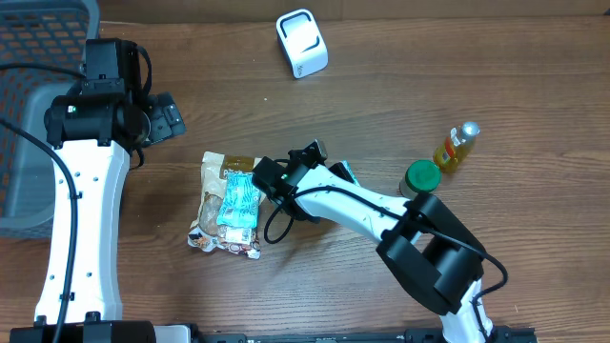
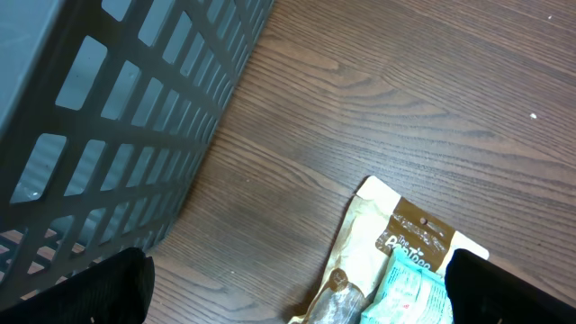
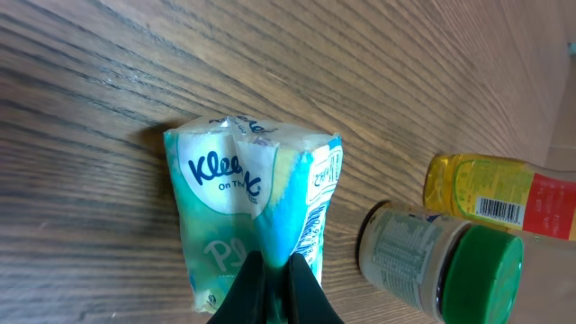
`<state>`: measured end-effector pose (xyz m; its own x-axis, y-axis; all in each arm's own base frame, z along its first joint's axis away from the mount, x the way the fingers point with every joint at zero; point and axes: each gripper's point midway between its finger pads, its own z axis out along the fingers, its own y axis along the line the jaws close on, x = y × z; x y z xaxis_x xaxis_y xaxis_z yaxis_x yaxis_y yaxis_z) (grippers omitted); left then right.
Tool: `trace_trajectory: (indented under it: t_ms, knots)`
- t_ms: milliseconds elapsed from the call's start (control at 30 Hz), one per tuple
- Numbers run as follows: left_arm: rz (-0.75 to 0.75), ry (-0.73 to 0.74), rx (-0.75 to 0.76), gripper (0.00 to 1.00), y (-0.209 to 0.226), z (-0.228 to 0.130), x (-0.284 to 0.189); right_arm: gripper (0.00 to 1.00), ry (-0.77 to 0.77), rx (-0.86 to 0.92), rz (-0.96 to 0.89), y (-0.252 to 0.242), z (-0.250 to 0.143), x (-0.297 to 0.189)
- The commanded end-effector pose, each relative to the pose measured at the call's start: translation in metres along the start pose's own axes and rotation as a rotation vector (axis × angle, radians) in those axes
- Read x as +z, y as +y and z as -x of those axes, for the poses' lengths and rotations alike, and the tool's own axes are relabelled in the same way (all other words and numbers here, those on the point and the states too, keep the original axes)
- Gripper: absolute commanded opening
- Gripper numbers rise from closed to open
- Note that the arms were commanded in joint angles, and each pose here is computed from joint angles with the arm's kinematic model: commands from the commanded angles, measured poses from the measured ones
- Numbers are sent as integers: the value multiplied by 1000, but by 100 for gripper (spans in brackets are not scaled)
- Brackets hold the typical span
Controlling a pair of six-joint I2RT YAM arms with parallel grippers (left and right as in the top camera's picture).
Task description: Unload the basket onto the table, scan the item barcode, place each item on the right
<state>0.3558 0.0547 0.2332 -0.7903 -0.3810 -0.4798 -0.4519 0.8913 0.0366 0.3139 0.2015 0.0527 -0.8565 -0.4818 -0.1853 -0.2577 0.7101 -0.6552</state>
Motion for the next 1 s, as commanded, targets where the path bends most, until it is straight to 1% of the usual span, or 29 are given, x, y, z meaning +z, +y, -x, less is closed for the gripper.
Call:
trace_trajectory:
  t_ms: [0, 233, 500, 567, 733, 900, 967]
  knots:
    - [7, -21, 6, 99, 2, 5, -4, 4, -10, 2, -41, -2, 1, 4]
    - [7, -21, 6, 99, 2, 5, -4, 4, -11, 0, -36, -1, 1, 4]
    - [7, -21, 6, 99, 2, 5, -4, 7, -13, 2, -31, 1, 2, 3]
    - [7, -21, 6, 100, 2, 5, -4, 9, -13, 6, -17, 4, 2, 3]
    - [7, -21, 6, 99, 2, 5, -4, 12, -12, 14, 3, 8, 3, 3]
    - [7, -21, 6, 99, 2, 5, -4, 18, -13, 15, 4, 8, 3, 3]
    - [7, -21, 6, 100, 2, 5, -4, 18, -14, 16, 4, 8, 3, 3]
